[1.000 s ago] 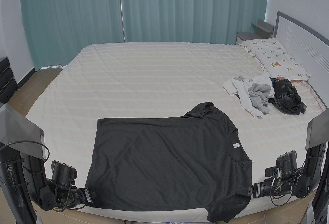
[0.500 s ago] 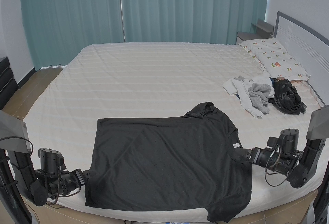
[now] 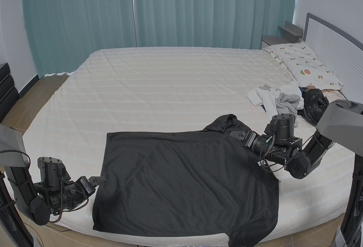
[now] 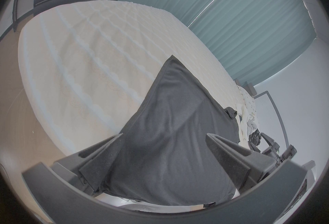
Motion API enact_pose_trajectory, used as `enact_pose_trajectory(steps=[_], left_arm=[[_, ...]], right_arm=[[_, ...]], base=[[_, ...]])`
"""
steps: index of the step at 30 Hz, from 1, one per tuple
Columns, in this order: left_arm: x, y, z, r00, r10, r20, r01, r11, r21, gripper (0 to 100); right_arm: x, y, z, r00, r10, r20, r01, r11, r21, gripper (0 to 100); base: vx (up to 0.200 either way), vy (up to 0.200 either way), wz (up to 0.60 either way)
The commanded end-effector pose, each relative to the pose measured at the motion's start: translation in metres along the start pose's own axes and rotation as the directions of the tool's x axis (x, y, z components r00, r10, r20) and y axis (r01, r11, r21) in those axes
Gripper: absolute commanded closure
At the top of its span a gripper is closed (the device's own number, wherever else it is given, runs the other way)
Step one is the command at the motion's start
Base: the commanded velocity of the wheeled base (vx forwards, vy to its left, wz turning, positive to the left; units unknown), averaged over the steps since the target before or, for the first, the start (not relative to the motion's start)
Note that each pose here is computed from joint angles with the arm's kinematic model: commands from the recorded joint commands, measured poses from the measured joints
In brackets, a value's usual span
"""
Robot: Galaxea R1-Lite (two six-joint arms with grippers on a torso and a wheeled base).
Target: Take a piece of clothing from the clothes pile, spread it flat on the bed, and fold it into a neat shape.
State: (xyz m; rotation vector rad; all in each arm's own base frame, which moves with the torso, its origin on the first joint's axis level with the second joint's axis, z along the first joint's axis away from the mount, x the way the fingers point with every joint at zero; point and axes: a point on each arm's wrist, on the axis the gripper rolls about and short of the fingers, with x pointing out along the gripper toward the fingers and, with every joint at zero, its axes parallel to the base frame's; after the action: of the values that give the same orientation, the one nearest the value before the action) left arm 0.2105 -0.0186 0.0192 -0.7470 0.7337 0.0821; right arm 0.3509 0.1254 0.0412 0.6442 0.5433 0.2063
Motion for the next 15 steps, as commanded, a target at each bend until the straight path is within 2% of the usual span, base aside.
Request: enact_pose_trajectory(steps=[1,6,8,15], left_arm=[[0.001,0.002,-0.003,0.999,-0.014,-0.03,0.013,1.0,-0.023,0],[0.007,0.007,-0.007,0.998,0.014,-0.059,-0.015,1.0,-0.025,0],[0.009,0.008,-0.008,0.998,0.016,-0.059,-0.017,0.999,-0.029,0],[0.013,0.01,-0.01,0.997,0.025,-0.072,-0.027,0.999,-0.031,0]], right_arm=[[0.049,0.002,0.002,0.999,-0.025,-0.024,0.026,0.999,0.031,0],[0.085,-0.004,-0.007,0.997,-0.053,-0.061,0.055,0.998,0.032,0],[0.099,-0.006,-0.009,0.995,-0.062,-0.073,0.066,0.996,0.056,0],[0.128,-0.004,-0.003,0.997,-0.052,-0.058,0.057,0.994,0.092,0]], base=[[0.0,0.0,0.0],[0.0,0.0,0.0],[0.0,0.0,0.0],[0.0,0.0,0.0]])
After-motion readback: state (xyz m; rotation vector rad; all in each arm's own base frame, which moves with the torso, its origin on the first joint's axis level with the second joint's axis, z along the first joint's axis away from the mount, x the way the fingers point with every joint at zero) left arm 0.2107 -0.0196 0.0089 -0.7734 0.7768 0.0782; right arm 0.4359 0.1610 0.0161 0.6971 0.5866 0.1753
